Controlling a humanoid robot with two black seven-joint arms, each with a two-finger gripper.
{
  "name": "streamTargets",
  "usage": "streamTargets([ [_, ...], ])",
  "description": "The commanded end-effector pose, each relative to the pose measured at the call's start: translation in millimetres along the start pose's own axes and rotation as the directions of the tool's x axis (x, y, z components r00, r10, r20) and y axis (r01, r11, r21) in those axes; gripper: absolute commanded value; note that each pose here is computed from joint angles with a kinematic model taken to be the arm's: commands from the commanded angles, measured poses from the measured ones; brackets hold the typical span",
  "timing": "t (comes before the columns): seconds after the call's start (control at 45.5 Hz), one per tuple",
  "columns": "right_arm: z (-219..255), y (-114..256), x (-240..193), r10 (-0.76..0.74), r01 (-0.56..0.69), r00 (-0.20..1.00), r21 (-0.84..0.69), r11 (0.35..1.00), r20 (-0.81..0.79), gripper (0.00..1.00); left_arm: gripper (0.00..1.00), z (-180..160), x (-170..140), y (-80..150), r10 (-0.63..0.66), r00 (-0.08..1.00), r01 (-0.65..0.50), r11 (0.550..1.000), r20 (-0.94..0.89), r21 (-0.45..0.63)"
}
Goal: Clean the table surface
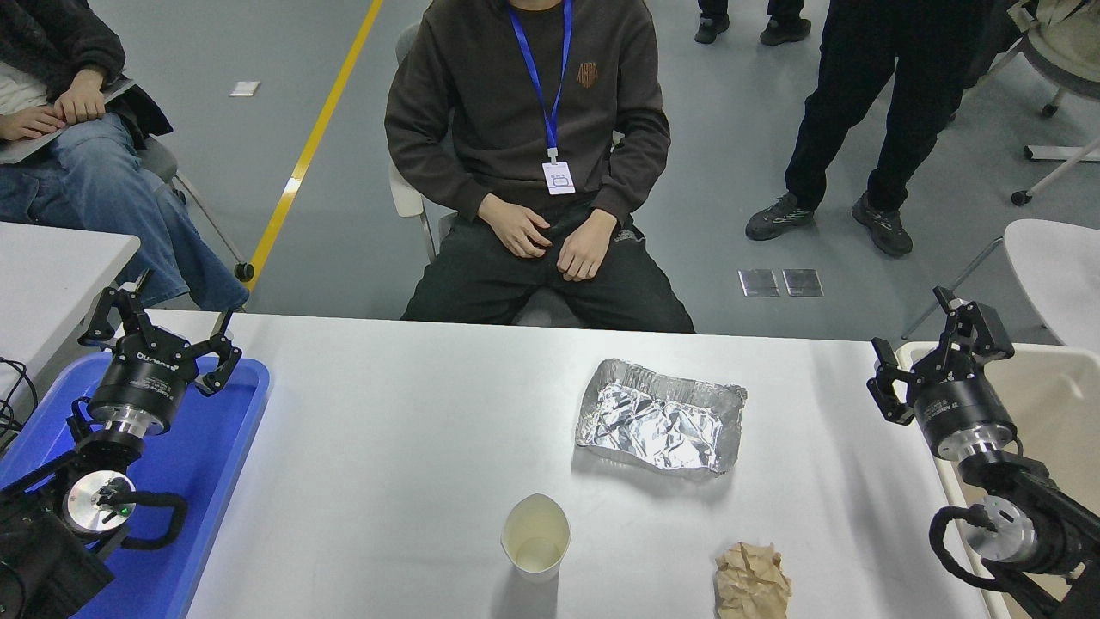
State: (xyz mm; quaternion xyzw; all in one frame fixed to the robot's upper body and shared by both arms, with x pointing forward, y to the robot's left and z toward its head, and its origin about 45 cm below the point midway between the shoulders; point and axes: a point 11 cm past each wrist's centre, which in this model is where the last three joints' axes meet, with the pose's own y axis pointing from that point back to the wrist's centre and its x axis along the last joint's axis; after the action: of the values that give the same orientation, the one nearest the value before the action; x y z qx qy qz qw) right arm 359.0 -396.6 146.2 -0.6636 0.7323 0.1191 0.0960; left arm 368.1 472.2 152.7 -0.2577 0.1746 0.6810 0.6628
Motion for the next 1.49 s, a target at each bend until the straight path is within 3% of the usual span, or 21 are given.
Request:
streamTargets([
  [0.0,0.9,0.1,-6.2,-0.019,0.019,1.000,-0.011,1.000,0.008,0.99,1.00,0.0,-0.1,0.0,0.000,1.000,0.000,1.000,0.000,0.000],
  [0.352,-10.4,0.3,7.7,-0.020,0.020,0.998,-0.013,1.000,-0.053,0.99,1.00,0.2,0.3,0.1,0.001,1.000,-0.001,1.000,0.001,0.000],
  [0.703,-11.4,1.5,5.8,-0.089,0.088,0.996,-0.031,0.996,-0.012,0.99,1.00,-0.2,-0.9,-0.8,-0.002,1.000,0.002,1.000,-0.002,-0.002],
  [0.989,-14.0,-1.6,17.4,0.033,-0.034,0.998,-0.016,0.999,-0.054,0.99,1.00,-0.3,-1.0,-0.8,-0.003,1.000,0.003,1.000,-0.003,0.000],
  [1.473,-13.8,-1.1,3.5,0.045,-0.051,0.995,-0.072,0.996,-0.084,0.99,1.00,-0.3,-1.0,-0.8,-0.003,1.000,0.003,1.000,-0.003,0.000],
])
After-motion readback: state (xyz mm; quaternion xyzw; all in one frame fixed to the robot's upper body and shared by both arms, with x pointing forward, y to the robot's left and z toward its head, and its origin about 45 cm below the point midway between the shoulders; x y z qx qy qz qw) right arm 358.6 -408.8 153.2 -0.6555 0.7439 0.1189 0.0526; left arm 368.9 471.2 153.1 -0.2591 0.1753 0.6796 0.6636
